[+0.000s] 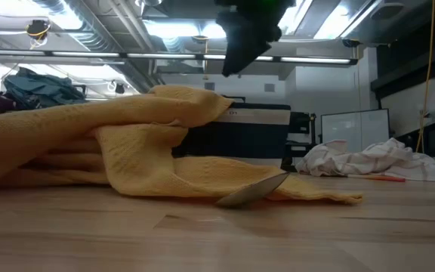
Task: Fold towel
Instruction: Fold the yellow towel
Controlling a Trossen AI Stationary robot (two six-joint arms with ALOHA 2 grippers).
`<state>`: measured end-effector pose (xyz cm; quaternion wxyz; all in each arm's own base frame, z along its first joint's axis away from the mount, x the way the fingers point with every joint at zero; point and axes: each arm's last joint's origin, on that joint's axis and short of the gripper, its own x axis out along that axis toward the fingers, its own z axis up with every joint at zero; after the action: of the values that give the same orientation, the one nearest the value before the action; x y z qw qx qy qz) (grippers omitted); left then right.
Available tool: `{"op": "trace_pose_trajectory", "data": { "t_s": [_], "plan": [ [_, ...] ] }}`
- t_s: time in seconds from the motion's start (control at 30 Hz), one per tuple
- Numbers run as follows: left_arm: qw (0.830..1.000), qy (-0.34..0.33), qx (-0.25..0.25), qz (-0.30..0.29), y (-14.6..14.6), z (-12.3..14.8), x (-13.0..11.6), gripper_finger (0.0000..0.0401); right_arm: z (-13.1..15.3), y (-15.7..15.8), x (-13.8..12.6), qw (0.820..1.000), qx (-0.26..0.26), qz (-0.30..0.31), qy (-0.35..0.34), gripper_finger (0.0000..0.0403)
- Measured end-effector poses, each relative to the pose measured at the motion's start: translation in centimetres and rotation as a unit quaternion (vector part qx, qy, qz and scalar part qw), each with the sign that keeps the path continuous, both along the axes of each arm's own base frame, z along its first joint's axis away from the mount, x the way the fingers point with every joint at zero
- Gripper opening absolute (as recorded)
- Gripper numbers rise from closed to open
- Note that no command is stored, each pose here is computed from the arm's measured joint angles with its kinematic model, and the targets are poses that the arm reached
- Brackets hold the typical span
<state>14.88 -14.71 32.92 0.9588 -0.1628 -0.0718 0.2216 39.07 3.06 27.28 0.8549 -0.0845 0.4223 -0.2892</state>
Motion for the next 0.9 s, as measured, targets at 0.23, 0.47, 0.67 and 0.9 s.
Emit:
{"op": "trace_pose_trajectory", "data": {
  "t_s": [0.23,0.47,0.67,0.9],
  "plan": [
    [1.0,0.004,0.005,0.0,0.0,-0.1,0.0,0.0067,-0.9,-1.4,0.2,1.0,0.007,-0.012,0.028,0.02],
    [1.0,0.015,0.025,0.001,-0.1,-0.1,0.0,0.0069,-1.5,0.0,-0.1,0.996,0.051,0.032,0.061,0.02],
    [0.998,0.033,0.061,0.004,-0.1,-0.1,0.0,0.0065,-2.0,0.5,0.3,0.994,0.028,0.069,0.079,0.02],
    [0.997,0.037,0.07,0.004,-0.1,-0.1,0.0,0.0069,-3.1,0.4,0.8,0.987,-0.008,0.103,0.12,0.02]
  ]
}}
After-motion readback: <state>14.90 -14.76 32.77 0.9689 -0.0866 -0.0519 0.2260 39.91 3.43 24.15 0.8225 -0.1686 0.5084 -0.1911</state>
